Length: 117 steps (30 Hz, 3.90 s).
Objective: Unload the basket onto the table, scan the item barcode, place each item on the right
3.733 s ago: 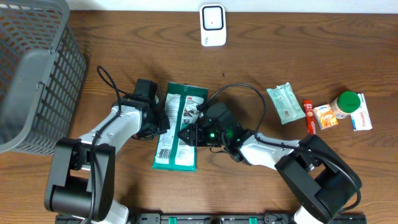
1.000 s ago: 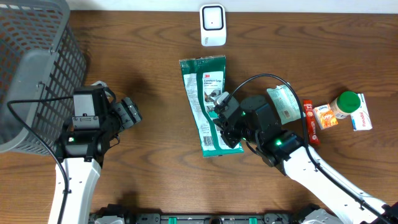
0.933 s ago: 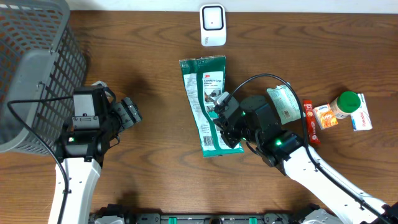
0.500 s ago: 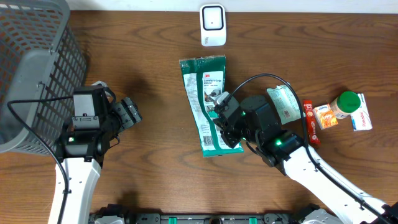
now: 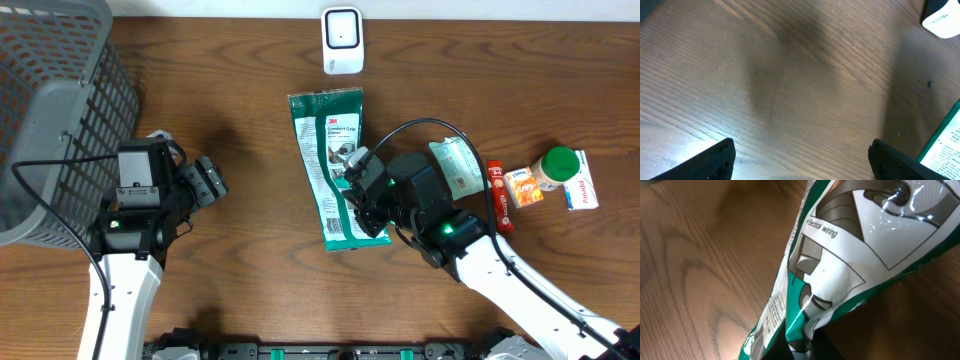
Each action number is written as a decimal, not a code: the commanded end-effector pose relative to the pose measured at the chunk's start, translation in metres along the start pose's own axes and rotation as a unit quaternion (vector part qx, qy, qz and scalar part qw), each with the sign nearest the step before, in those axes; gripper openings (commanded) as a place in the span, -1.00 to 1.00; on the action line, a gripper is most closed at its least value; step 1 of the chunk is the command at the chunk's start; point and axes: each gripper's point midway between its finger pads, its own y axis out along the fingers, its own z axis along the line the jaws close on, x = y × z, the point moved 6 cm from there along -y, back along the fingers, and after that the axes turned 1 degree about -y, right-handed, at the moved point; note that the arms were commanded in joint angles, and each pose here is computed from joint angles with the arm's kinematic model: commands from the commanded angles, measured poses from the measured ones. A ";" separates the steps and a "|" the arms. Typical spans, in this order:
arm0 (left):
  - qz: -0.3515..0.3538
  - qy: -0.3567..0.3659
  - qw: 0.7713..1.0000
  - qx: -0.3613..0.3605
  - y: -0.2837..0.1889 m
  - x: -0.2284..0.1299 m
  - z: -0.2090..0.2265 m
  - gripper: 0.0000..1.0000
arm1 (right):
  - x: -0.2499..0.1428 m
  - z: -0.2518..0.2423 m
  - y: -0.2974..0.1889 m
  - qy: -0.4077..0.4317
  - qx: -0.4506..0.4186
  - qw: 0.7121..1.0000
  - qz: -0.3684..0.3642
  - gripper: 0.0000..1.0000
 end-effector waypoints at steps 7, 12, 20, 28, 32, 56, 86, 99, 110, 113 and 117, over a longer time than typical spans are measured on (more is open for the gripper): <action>-0.004 0.001 1.000 0.009 0.000 0.002 0.002 0.73 | 0.007 -0.002 -0.002 0.004 -0.004 1.000 -0.008 -0.98; -0.004 0.001 1.000 0.009 0.000 0.002 0.002 0.73 | 0.006 -0.001 -0.002 0.015 -0.002 1.000 -0.006 -0.98; -0.004 0.001 1.000 0.009 0.000 0.002 0.002 0.74 | 0.016 0.001 -0.016 0.012 0.002 0.999 0.038 -0.98; -0.004 0.001 1.000 0.009 0.000 0.002 0.002 0.73 | 0.068 0.008 -0.077 -0.075 -0.006 0.993 0.090 -0.98; -0.004 0.001 1.000 0.009 0.000 0.002 0.002 0.73 | 0.092 0.002 -0.104 -0.080 -0.054 0.991 0.091 -0.98; -0.004 0.001 1.000 0.009 0.000 0.002 0.002 0.73 | 0.193 -0.021 -0.099 -0.257 -0.123 0.932 0.225 -0.98; -0.004 0.001 1.000 0.009 0.000 0.002 0.002 0.73 | 0.259 -0.101 0.121 -0.538 -0.381 0.728 0.191 -0.97; -0.004 0.001 1.000 0.009 0.000 0.002 0.002 0.74 | 0.243 -0.166 0.191 -0.521 -0.458 0.710 0.124 -0.98; -0.004 0.001 1.000 0.009 0.000 0.002 0.002 0.73 | 0.208 -0.188 0.221 -0.512 -0.403 0.747 0.130 -0.98; -0.004 0.001 1.000 0.009 0.000 0.002 0.002 0.73 | 0.199 -0.185 0.227 -0.487 -0.374 0.781 0.118 -0.98; -0.004 0.001 1.000 0.009 0.000 0.002 0.002 0.73 | 0.188 -0.175 0.238 -0.459 -0.328 0.819 0.107 -0.99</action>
